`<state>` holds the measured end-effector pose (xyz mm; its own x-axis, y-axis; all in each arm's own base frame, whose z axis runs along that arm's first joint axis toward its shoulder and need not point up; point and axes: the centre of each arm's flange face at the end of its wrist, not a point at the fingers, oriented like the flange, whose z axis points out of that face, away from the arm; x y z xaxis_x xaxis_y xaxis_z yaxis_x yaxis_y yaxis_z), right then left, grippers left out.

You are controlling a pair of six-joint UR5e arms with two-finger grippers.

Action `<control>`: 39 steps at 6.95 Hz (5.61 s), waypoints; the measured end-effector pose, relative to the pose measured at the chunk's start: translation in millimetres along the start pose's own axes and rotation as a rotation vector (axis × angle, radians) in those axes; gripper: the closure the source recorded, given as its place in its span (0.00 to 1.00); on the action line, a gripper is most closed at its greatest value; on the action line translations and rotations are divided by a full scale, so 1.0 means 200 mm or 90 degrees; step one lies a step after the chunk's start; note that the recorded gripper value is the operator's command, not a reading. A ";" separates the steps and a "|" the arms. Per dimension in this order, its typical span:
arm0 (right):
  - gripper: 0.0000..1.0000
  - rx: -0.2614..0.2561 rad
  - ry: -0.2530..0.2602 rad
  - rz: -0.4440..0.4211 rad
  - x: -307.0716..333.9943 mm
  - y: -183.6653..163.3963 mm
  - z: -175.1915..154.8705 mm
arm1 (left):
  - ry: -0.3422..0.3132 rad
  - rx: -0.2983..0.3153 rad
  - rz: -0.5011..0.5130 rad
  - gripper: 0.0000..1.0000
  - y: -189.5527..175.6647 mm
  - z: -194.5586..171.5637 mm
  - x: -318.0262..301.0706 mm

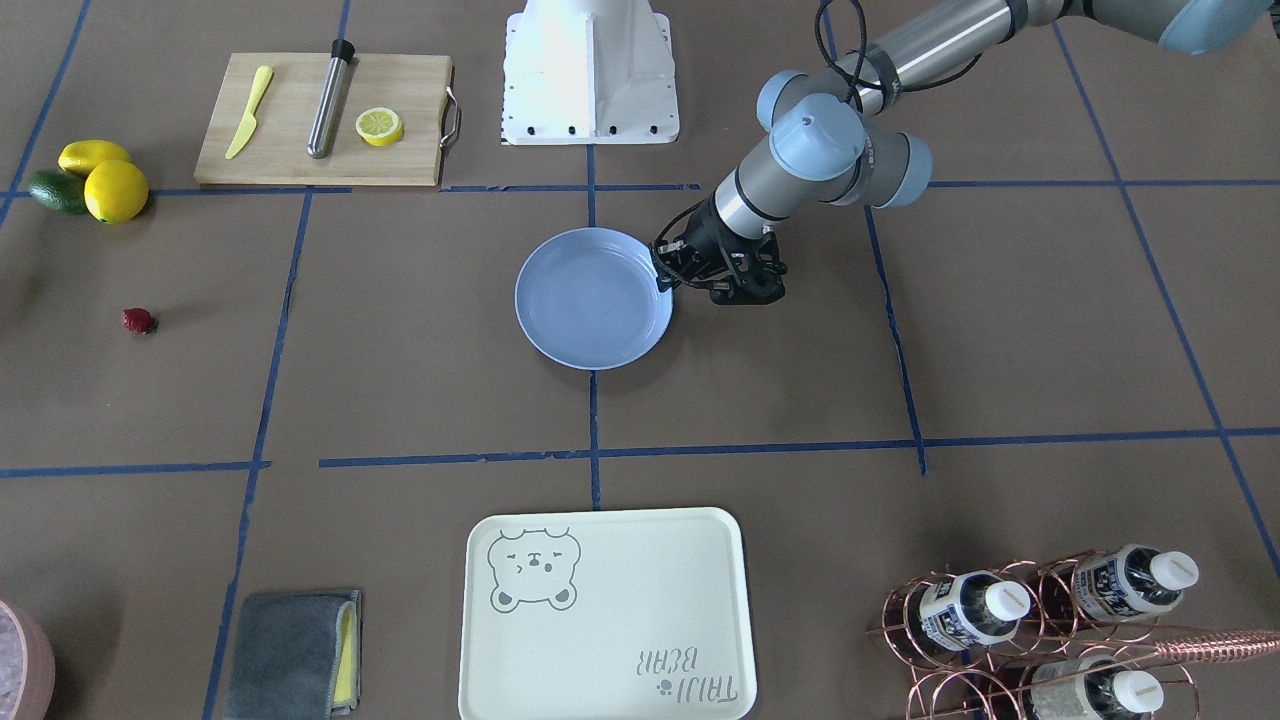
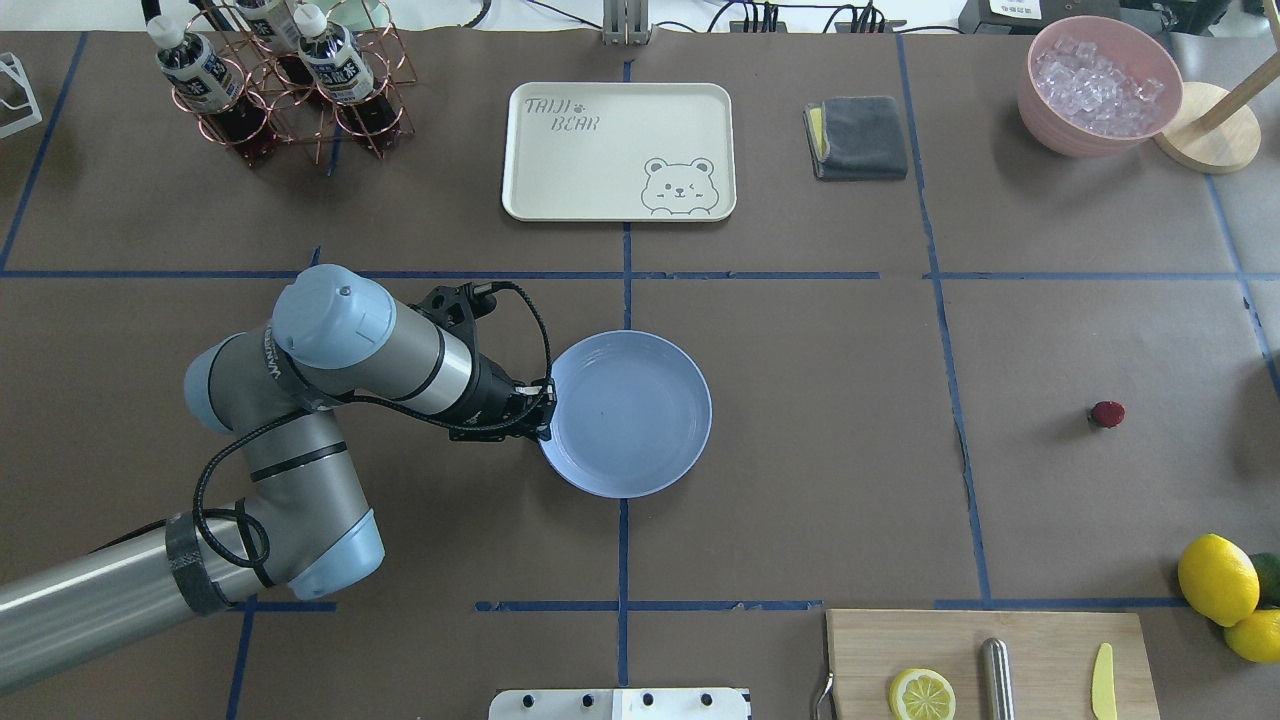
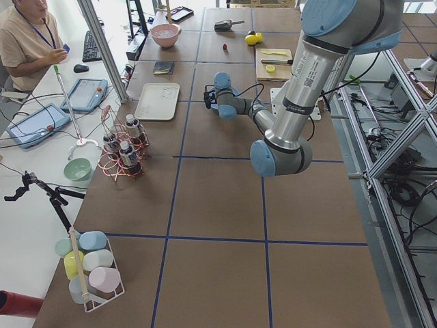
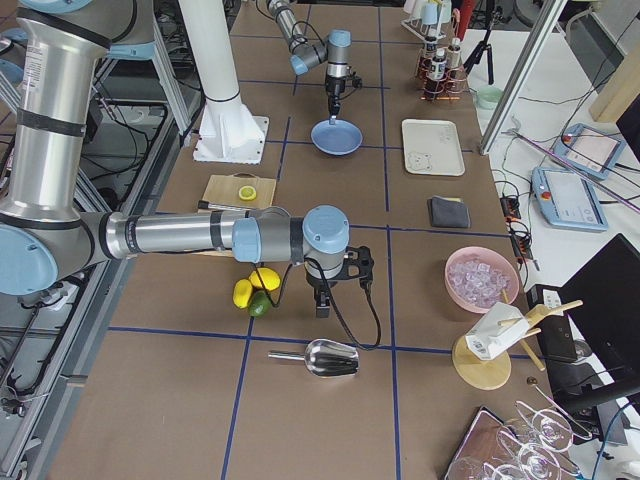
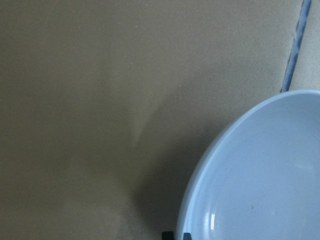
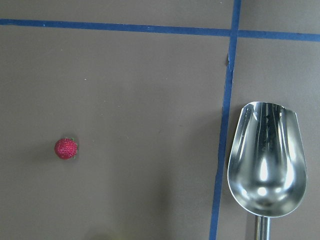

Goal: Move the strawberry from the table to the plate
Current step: 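Grip the plate rim with the left gripper and slide it toward the table center, then release the plate and withdraw the left gripper while the right gripper reaches toward the strawberry, then close the right gripper on the red strawberry and lift it, then carry the strawberry with the right gripper over the blue plate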

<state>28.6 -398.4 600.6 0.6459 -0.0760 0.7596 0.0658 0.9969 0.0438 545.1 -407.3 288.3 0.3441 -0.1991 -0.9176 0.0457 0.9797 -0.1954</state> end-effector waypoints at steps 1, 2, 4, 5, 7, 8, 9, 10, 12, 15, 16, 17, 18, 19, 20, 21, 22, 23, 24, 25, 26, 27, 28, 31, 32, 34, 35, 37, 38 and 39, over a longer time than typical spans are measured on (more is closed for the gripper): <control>0.00 -0.001 -0.001 0.001 0.00 0.00 0.00 | -0.002 0.001 0.001 1.00 0.01 0.02 0.01; 0.00 -0.001 -0.006 0.002 0.00 0.01 0.00 | -0.003 0.000 0.002 0.98 0.02 0.04 0.00; 0.00 -0.001 -0.034 -0.001 -0.03 0.01 0.00 | -0.001 -0.006 0.007 0.24 0.06 0.07 0.00; 0.00 -0.001 -0.044 -0.013 -0.08 0.00 0.00 | 0.009 -0.004 0.013 0.23 0.06 0.07 -0.01; 0.00 -0.011 -0.048 -0.037 -0.22 -0.03 0.04 | 0.043 0.032 0.023 0.25 0.00 -0.03 -0.01; 0.00 -0.011 -0.045 -0.037 -0.31 -0.05 0.10 | 0.052 0.058 0.021 0.26 -0.10 -0.14 -0.03; 0.00 -0.005 -0.033 -0.029 -0.42 -0.06 0.18 | 0.055 0.086 0.035 0.26 -0.19 -0.26 -0.08; 0.03 0.005 -0.014 -0.019 -0.52 -0.06 0.27 | 0.046 0.110 0.078 0.26 -0.27 -0.36 -0.17; 0.05 0.012 0.009 -0.014 -0.61 -0.06 0.49 | 0.001 0.140 0.181 0.26 -0.43 -0.54 -0.45; 0.06 0.025 0.037 0.027 -0.81 -0.09 0.74 | -0.055 0.145 0.272 0.24 -0.47 -0.89 -0.95; 0.06 0.024 0.043 0.032 -0.85 -0.11 0.80 | -0.064 0.145 0.284 0.24 -0.45 -0.93 -1.03; 0.07 0.019 0.046 0.030 -0.88 -0.14 0.86 | -0.068 0.146 0.289 0.24 -0.44 -0.95 -1.05; 0.13 0.015 0.045 0.025 -0.88 -0.17 0.93 | -0.068 0.147 0.292 0.23 -0.44 -0.95 -1.05; 0.27 0.017 0.040 0.019 -0.86 -0.18 1.00 | -0.068 0.149 0.292 0.23 -0.44 -0.95 -1.05; 0.50 0.023 0.032 0.017 -0.86 -0.20 1.03 | -0.067 0.150 0.293 0.23 -0.44 -0.96 -1.05; 0.76 0.026 0.027 0.019 -0.86 -0.20 1.03 | -0.066 0.150 0.294 0.23 -0.43 -0.97 -1.05; 0.79 0.026 0.024 0.020 -0.86 -0.20 1.03 | -0.066 0.150 0.294 0.23 -0.43 -0.97 -1.05; 0.84 0.024 0.022 0.021 -0.86 -0.19 1.03 | -0.065 0.151 0.293 0.23 -0.43 -0.97 -1.04; 1.00 0.022 0.022 0.022 -0.85 -0.18 1.03 | -0.065 0.151 0.292 0.23 -0.43 -0.97 -1.04; 1.00 0.021 0.022 0.023 -0.84 -0.17 1.02 | -0.063 0.153 0.293 0.23 -0.42 -0.98 -1.04; 1.00 0.023 0.018 0.019 -0.86 -0.15 0.99 | -0.061 0.154 0.294 0.23 -0.42 -0.99 -1.03; 1.00 0.033 0.005 0.018 -0.94 -0.15 0.92 | -0.061 0.154 0.294 0.23 -0.41 -0.99 -1.03; 1.00 0.044 -0.012 0.032 -1.09 -0.17 0.83 | -0.064 0.153 0.295 0.23 -0.42 -1.00 -1.05; 1.00 0.042 -0.081 0.118 -2.01 -0.27 0.74 | -0.123 0.168 0.367 0.23 -0.47 -1.17 -1.36; 1.00 0.040 -0.091 0.148 -2.44 -0.25 0.77 | -0.147 0.175 0.396 0.23 -0.49 -1.24 -1.48; 1.00 0.063 -0.079 0.210 -3.14 -0.25 0.83 | -0.194 0.185 0.444 0.23 -0.53 -1.40 -1.70; 1.00 0.075 -0.069 0.237 -3.36 -0.29 0.89 | -0.211 0.185 0.463 0.23 -0.52 -1.50 -1.82; 1.00 0.077 -0.048 0.253 -3.59 -0.37 1.00 | -0.219 0.186 0.476 0.23 -0.51 -1.62 -1.95; 1.00 0.071 -0.039 0.253 -3.63 -0.36 1.05 | -0.220 0.187 0.477 0.23 -0.51 -1.64 -1.96; 1.00 0.066 -0.030 0.252 -3.64 -0.33 1.11 | -0.220 0.187 0.478 0.23 -0.51 -1.65 -1.97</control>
<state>-614.1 -404.8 188.4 0.5709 0.3126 0.7592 -0.2592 0.9460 -0.1946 95.8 -437.4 555.0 0.6426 0.4727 -0.6030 -0.0831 0.8253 0.5585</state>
